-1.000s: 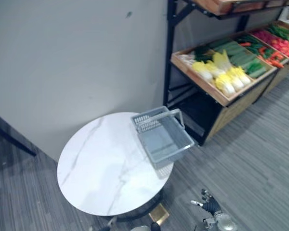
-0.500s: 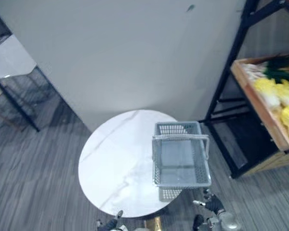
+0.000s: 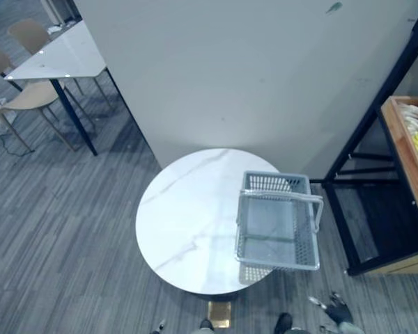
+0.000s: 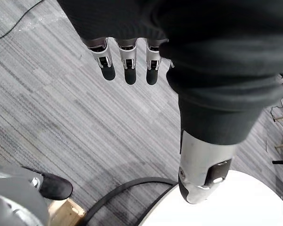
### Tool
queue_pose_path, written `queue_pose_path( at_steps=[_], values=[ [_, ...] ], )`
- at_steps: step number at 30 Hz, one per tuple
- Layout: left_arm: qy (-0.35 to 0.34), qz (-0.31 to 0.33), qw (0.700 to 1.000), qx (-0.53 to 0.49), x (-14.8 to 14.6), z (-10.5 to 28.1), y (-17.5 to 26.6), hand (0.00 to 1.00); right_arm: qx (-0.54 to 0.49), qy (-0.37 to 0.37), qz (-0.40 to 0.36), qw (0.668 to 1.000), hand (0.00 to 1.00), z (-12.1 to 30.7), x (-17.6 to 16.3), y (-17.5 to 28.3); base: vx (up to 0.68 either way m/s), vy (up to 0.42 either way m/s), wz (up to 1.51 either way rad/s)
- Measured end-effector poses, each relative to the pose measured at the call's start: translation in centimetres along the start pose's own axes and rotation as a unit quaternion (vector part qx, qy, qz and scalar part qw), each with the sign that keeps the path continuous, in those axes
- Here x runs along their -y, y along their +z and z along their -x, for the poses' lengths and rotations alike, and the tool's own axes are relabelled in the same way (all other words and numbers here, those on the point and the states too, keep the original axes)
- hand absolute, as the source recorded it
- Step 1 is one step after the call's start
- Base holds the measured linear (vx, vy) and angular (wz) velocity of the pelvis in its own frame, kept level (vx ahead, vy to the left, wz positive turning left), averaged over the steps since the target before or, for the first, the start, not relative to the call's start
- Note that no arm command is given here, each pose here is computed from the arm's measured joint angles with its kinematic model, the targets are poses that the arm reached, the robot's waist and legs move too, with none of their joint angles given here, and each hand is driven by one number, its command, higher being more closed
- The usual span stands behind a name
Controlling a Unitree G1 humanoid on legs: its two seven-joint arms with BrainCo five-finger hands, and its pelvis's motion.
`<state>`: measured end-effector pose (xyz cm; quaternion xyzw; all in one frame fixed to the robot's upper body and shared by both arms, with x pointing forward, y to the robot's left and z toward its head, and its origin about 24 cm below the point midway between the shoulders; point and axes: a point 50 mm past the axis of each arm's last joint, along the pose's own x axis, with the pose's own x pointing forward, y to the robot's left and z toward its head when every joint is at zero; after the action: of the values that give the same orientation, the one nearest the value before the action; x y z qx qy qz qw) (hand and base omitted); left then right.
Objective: Pick vegetable in the basket
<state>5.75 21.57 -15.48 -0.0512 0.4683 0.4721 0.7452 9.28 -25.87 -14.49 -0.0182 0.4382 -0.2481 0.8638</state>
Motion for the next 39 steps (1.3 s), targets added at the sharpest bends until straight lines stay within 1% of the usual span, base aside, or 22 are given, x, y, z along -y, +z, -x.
queue_pose_path(
  at_steps=[1,3,4,5,8,12,13,15,16,18,20,21,22,23,27,28,29,30,32,34,35,39],
  values=[
    [0.005,-0.001,1.000,-0.005,-0.2,-0.1,-0.2,0.00,-0.009,-0.023,-0.009,1.000,0.00,-0.1,1.1,-0.2,0.00,0.035,-0.12],
    [0.019,-0.016,1.000,-0.017,-1.2,-0.2,-1.1,0.00,-0.027,-0.123,-0.048,0.991,0.00,-0.2,5.4,-0.1,0.02,0.033,-0.28],
    [0.022,-0.019,0.999,-0.022,-1.5,-0.2,-1.3,0.00,-0.028,-0.143,-0.058,0.988,0.00,-0.2,6.4,0.1,0.04,0.035,-0.40],
    [0.029,-0.025,0.999,-0.031,-2.0,-0.3,-1.8,0.00,-0.032,-0.187,-0.082,0.978,0.00,-0.2,8.6,0.4,0.05,0.023,-0.27],
    [0.027,-0.027,0.999,-0.032,-2.1,-0.4,-1.7,0.00,-0.039,-0.234,-0.114,0.965,0.00,-0.3,11.1,1.4,0.06,0.015,-0.16],
    [0.018,-0.042,0.999,-0.029,-2.1,-0.3,-1.9,0.00,0.019,-0.230,-0.094,0.969,0.00,-1.3,11.2,5.7,0.04,0.012,-0.27],
    [0.015,-0.046,0.998,-0.028,-2.1,-0.3,-1.9,0.00,0.068,-0.212,-0.068,0.972,0.00,-1.5,10.6,8.1,0.00,0.008,-0.25],
    [0.012,-0.050,0.998,-0.024,-2.0,-0.3,-1.8,0.00,0.191,-0.174,-0.005,0.966,0.00,-0.9,8.8,13.6,-0.01,0.005,-0.22],
    [0.008,-0.055,0.998,-0.022,-1.9,-0.3,-1.7,0.00,0.278,-0.151,0.041,0.948,0.00,0.3,7.4,17.2,-0.02,-0.005,-0.17],
    [-0.004,-0.064,0.998,-0.006,-1.4,-0.5,-0.8,0.00,0.382,-0.134,0.096,0.909,0.00,2.4,6.3,21.5,0.00,-0.007,-0.05],
    [-0.009,-0.065,0.998,0.005,-1.3,-0.7,-0.3,0.00,0.431,-0.115,0.150,0.883,0.00,3.5,5.2,23.8,0.01,-0.017,0.08],
    [-0.010,-0.067,0.998,0.005,-1.3,-0.7,-0.2,0.00,0.437,-0.110,0.160,0.878,0.00,3.7,4.9,24.1,0.02,-0.009,0.12],
    [-0.017,-0.075,0.997,0.011,-1.2,-0.7,0.0,0.00,0.464,-0.085,0.204,0.858,0.00,4.4,3.7,25.1,0.02,-0.005,0.12],
    [-0.018,-0.078,0.997,0.012,-1.2,-0.7,0.0,0.00,0.474,-0.074,0.223,0.849,0.00,4.6,3.1,25.3,0.03,-0.004,0.13],
    [-0.036,-0.097,0.995,0.012,-0.9,-0.7,0.0,0.00,0.536,0.013,0.353,0.767,0.00,6.5,-2.0,27.0,0.01,0.005,0.07],
    [-0.039,-0.098,0.994,0.012,-0.9,-0.7,0.0,0.00,0.540,0.024,0.365,0.758,0.00,6.6,-2.6,27.2,-0.01,-0.002,0.08],
    [-0.044,-0.099,0.994,0.013,-0.8,-0.7,0.0,0.00,0.550,0.046,0.391,0.737,0.00,7.0,-4.0,27.5,-0.01,-0.012,0.06],
    [-0.044,-0.099,0.994,0.012,-0.8,-0.7,0.0,0.00,0.551,0.050,0.396,0.733,0.00,7.1,-4.3,27.5,-0.02,-0.017,0.07],
    [-0.051,-0.101,0.994,0.012,-0.8,-0.7,0.0,0.00,0.562,0.080,0.436,0.698,0.00,7.5,-6.4,27.9,-0.02,-0.011,0.04],
    [-0.062,-0.107,0.992,0.018,-0.5,-0.7,0.2,0.00,0.567,0.095,0.464,0.674,0.00,7.6,-7.8,28.3,-0.03,-0.013,0.06],
    [-0.066,-0.107,0.992,0.021,-0.4,-0.7,0.4,0.00,0.572,0.099,0.482,0.656,0.00,7.7,-8.6,28.7,-0.04,-0.015,0.08],
    [-0.073,-0.101,0.992,0.030,0.3,-0.7,1.1,0.00,0.577,0.088,0.517,0.626,0.00,7.9,-9.9,30.4,-0.05,-0.018,0.06]
  ],
)
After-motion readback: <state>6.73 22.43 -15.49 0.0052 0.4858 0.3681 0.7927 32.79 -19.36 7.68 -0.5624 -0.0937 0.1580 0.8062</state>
